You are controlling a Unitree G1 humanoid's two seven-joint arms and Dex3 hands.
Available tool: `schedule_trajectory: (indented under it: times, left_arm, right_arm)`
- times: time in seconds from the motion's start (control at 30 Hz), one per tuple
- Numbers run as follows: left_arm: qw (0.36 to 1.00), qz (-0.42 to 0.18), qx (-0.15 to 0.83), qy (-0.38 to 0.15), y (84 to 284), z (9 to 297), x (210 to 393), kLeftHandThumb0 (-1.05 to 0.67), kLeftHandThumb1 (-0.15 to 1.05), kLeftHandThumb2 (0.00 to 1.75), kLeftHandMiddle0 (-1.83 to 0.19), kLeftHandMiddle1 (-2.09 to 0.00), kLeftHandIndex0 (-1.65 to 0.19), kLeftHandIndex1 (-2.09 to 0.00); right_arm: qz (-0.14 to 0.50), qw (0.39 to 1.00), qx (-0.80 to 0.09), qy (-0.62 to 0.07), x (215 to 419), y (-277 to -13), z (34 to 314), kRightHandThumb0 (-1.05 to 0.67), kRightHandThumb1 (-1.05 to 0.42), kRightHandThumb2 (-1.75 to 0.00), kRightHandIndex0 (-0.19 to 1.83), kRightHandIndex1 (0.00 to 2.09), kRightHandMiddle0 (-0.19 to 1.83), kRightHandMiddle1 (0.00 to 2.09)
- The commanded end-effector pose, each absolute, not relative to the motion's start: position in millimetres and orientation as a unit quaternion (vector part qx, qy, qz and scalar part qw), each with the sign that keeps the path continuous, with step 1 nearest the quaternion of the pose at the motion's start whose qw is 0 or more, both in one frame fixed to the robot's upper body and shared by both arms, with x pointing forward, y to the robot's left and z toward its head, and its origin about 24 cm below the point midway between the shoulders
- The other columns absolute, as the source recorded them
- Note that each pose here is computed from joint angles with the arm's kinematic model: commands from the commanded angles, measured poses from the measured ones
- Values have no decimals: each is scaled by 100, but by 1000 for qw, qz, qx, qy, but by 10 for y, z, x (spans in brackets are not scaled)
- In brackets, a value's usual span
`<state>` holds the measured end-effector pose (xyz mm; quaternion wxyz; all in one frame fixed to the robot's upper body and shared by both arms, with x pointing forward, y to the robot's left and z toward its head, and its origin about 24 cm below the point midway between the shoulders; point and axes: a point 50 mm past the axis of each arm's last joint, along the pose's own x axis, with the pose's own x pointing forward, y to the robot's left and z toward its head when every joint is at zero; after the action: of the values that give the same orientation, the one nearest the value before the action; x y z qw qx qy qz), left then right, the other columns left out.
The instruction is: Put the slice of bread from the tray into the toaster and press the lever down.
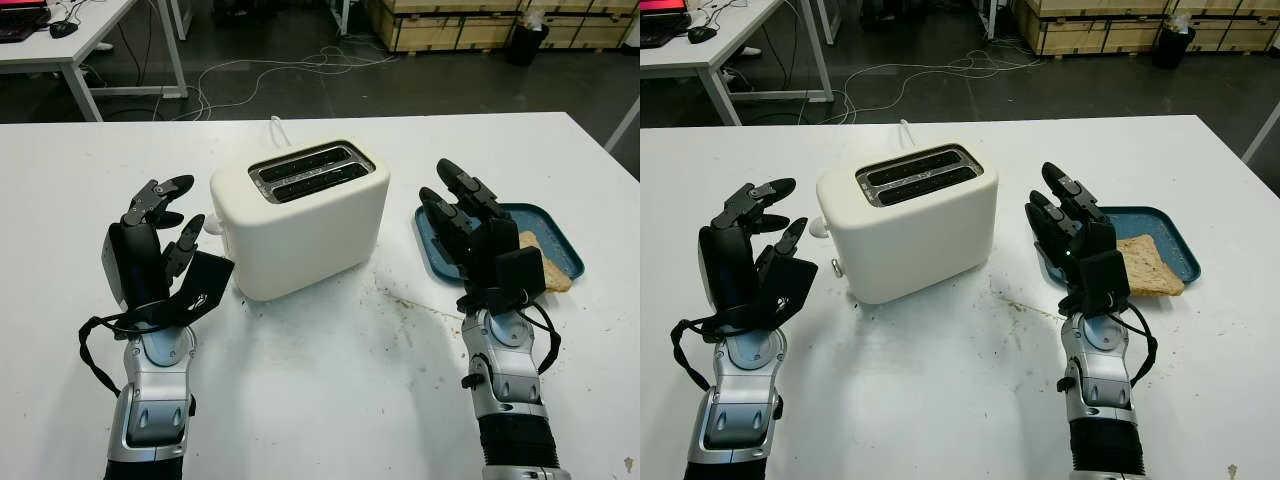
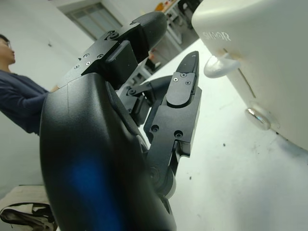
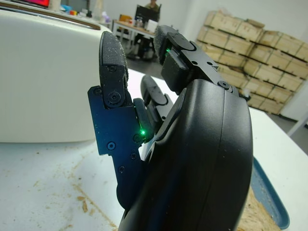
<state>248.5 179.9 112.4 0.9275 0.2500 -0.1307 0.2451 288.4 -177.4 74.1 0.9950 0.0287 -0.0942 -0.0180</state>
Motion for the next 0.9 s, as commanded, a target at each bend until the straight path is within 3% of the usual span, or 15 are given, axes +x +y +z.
schedule_trajectory:
  times: [0.0, 0.33, 0.57, 0.87]
  left_arm:
    - [927, 243, 250, -140, 1795, 1143, 2502, -12, 92, 11, -57, -114, -76, -40]
    - [922, 247, 262, -144, 1812, 1147, 2489, -13, 92, 8, -58, -114, -77, -40]
    - [925, 244, 254, -142, 1801, 1152, 2493, -12, 92, 10, -58, -112, -77, -39]
    - [923, 247, 257, -147, 1815, 1168, 2500, -12, 92, 9, -58, -114, -78, -39]
  right_arm:
    - [-13, 993, 26, -116, 2905, -1764, 826, -47, -92, -21, 62, 0, 60, 0]
    - [2, 993, 26, -118, 2907, -1767, 821, -44, -92, -22, 61, 0, 59, 0]
    - [5, 986, -34, -162, 2766, -2136, 922, -49, -91, -7, 60, 0, 59, 0]
    - [-44, 921, -350, -164, 2449, -2800, 1068, -50, -85, 0, 61, 1, 58, 0]
